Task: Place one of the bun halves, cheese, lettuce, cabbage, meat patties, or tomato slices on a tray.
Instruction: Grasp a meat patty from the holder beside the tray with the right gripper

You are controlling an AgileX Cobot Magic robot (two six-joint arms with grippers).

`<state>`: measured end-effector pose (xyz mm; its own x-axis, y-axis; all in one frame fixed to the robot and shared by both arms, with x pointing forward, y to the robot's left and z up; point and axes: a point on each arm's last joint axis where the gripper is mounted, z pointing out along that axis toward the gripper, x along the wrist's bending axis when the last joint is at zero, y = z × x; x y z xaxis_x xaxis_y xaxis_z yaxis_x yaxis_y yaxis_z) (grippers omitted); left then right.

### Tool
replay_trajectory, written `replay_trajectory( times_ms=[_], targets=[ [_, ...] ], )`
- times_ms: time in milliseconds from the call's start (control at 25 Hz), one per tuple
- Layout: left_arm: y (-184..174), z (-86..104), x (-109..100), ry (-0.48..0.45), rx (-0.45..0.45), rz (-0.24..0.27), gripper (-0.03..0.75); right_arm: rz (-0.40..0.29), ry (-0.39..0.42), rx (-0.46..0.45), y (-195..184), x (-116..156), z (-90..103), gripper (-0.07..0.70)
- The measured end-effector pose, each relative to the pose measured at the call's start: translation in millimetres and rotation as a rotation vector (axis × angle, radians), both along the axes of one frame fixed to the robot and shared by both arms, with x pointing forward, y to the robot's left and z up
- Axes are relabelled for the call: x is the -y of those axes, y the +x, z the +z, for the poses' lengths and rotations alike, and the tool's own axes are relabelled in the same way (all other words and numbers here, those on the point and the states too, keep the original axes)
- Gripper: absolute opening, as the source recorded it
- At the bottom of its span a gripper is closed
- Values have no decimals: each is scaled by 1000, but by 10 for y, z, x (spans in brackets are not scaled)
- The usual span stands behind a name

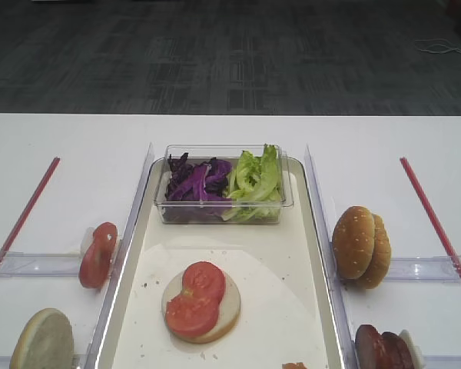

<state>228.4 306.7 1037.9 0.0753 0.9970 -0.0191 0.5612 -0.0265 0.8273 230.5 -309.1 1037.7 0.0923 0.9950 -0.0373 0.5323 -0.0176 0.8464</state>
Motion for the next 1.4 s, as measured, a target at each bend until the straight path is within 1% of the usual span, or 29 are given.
replay_trajectory(
  times_ms=[40, 120, 200, 280, 400, 480, 720, 840, 1080, 1280, 1400],
  targets=[
    [0, 0, 0, 0, 0, 0, 292, 2, 4, -1, -9, -3, 9, 544],
    [0, 0, 0, 0, 0, 0, 292, 6, 14, -9, -31, -11, 25, 597],
    [0, 0, 0, 0, 0, 0, 292, 7, 21, -26, -56, -15, 53, 615],
    [0, 0, 0, 0, 0, 0, 292, 9, 30, -64, -64, -21, 90, 622],
    [0, 0, 0, 0, 0, 0, 292, 46, 59, -127, -29, -66, 175, 625],
    [0, 0, 0, 0, 0, 0, 292, 73, 92, -142, 8, -104, 257, 625],
    [0, 0, 0, 0, 0, 0, 292, 114, 196, -196, 169, -196, 490, 625],
    [0, 0, 0, 0, 0, 0, 292, 121, 245, -252, 331, -234, 608, 625],
    [0, 0, 0, 0, 0, 0, 292, 107, 264, -380, 763, -253, 779, 625],
    [0, 0, 0, 0, 0, 0, 292, 98, 284, -481, 1128, -272, 803, 625],
    [0, 0, 0, 0, 0, 0, 292, 94, 297, -539, 1293, -285, 756, 625]
  ],
)
